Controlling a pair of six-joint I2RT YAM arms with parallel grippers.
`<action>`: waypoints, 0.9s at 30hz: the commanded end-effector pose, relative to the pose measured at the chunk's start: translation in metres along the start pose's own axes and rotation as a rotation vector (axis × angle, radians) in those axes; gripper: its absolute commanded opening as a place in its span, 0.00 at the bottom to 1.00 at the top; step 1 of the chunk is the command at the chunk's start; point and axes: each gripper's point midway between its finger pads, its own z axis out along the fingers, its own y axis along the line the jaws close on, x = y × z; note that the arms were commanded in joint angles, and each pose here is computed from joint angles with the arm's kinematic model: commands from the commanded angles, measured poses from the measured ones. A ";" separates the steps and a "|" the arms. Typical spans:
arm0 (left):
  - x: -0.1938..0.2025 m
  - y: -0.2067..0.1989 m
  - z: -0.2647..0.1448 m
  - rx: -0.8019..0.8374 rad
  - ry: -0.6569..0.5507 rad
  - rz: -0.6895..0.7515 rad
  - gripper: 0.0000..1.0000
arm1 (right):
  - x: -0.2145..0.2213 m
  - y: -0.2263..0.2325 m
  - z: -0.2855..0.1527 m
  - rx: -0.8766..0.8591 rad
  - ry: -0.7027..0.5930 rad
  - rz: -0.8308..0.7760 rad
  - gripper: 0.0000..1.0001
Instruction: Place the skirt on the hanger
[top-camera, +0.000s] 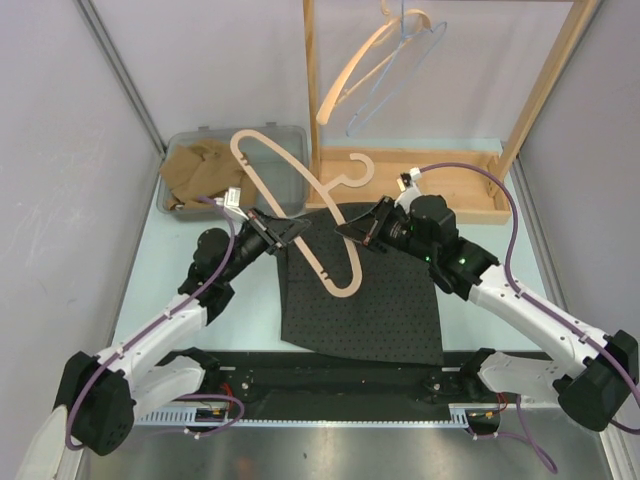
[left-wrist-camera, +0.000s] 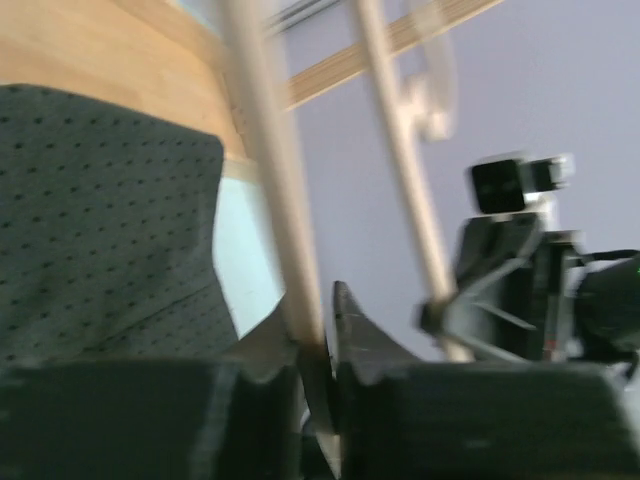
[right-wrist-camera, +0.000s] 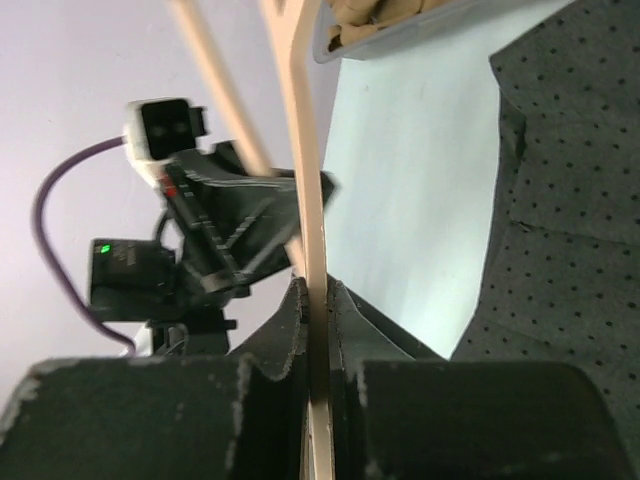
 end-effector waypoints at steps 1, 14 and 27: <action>0.006 -0.010 -0.008 0.059 0.022 0.090 0.04 | -0.007 0.030 -0.002 -0.107 -0.016 0.019 0.00; 0.011 -0.043 -0.023 0.145 0.076 0.094 0.00 | -0.025 0.070 0.018 -0.331 -0.112 -0.173 0.50; 0.015 -0.039 -0.031 0.090 0.109 0.120 0.00 | -0.018 0.070 0.050 -0.400 -0.125 -0.234 0.00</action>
